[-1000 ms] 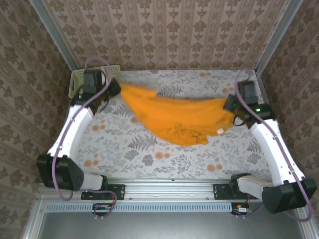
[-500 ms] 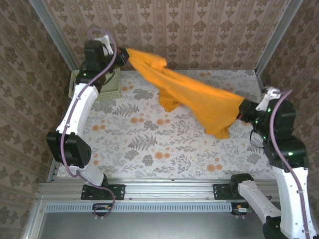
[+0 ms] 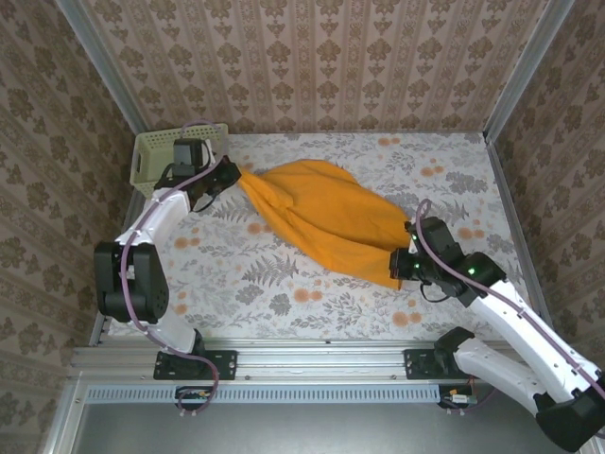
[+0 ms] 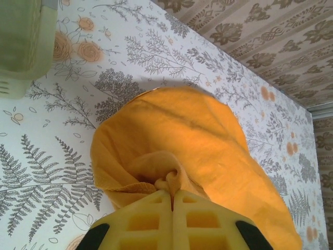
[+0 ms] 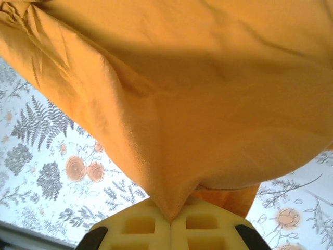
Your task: Fold the inside-out t-shirt
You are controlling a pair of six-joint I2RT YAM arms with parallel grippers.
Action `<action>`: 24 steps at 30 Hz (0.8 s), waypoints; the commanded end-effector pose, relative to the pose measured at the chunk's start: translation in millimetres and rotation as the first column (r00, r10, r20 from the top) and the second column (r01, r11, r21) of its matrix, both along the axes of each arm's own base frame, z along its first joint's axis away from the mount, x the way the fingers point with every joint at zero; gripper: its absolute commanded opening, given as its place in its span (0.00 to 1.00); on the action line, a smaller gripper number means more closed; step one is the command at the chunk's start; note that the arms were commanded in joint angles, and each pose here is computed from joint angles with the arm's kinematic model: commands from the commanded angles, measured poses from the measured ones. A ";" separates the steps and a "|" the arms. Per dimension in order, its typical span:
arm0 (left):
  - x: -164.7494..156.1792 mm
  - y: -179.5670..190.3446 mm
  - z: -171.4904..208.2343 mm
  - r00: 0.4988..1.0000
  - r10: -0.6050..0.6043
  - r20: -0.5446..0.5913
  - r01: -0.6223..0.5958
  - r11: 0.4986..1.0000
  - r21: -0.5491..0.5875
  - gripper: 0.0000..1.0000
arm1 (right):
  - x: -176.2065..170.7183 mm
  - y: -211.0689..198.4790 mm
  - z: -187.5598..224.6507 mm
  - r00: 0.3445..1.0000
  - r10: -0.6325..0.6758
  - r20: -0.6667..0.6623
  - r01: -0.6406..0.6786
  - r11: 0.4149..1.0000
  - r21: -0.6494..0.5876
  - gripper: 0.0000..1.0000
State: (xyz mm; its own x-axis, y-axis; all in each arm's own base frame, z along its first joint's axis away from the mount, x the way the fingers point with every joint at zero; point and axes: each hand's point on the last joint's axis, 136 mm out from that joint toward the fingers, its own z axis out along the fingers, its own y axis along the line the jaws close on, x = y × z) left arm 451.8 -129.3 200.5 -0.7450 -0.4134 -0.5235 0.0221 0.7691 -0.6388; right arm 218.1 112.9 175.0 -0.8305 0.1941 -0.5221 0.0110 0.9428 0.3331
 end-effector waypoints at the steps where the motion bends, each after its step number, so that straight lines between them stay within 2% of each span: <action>1: 6.0 -2.9 64.9 0.991 -0.008 0.132 0.012 0.999 -0.034 0.00 | 20.2 -27.6 46.5 0.982 -0.128 0.142 0.140 0.987 -0.083 0.00; 4: 11.7 1.9 94.7 0.982 0.025 0.186 -0.021 1.000 -0.023 0.00 | 26.9 -41.7 80.8 0.958 -0.171 0.230 0.197 0.975 -0.098 0.00; 7: 25.9 -18.9 127.6 0.969 -0.005 0.247 0.013 0.999 -0.031 0.00 | 29.1 -69.8 114.1 0.921 -0.252 0.297 0.297 0.948 -0.118 0.00; 14: 71.8 -126.6 173.6 0.932 -0.147 0.332 0.169 0.985 -0.036 0.00 | 26.5 -135.6 167.0 0.811 -0.449 0.375 0.505 0.861 -0.059 0.00; 19: 93.1 -196.4 200.8 0.886 -0.196 0.420 0.269 0.955 -0.122 0.00 | 13.6 -169.2 186.0 0.730 -0.555 0.398 0.619 0.784 -0.044 0.00; 20: 97.5 -205.6 211.3 0.872 -0.190 0.452 0.282 0.948 -0.146 0.00 | 9.2 -175.0 191.0 0.712 -0.571 0.409 0.640 0.767 -0.042 0.00; 21: 92.0 -231.1 217.7 0.851 -0.208 0.482 0.324 0.931 -0.169 0.00 | 3.4 -180.7 198.9 0.687 -0.586 0.430 0.661 0.750 -0.036 0.00; 24: 86.3 -262.1 251.2 0.783 -0.170 0.598 0.391 0.882 -0.262 0.00 | -17.9 -194.4 230.1 0.608 -0.608 0.510 0.715 0.699 -0.019 0.00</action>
State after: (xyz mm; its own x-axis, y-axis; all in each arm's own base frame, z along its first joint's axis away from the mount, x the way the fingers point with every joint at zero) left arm 558.6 -370.5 395.3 -0.5467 -0.3762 -0.7481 0.5324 0.5334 -0.6573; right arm 228.5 -66.5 372.1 -0.2774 0.4883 -0.8274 0.5260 0.7979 0.2945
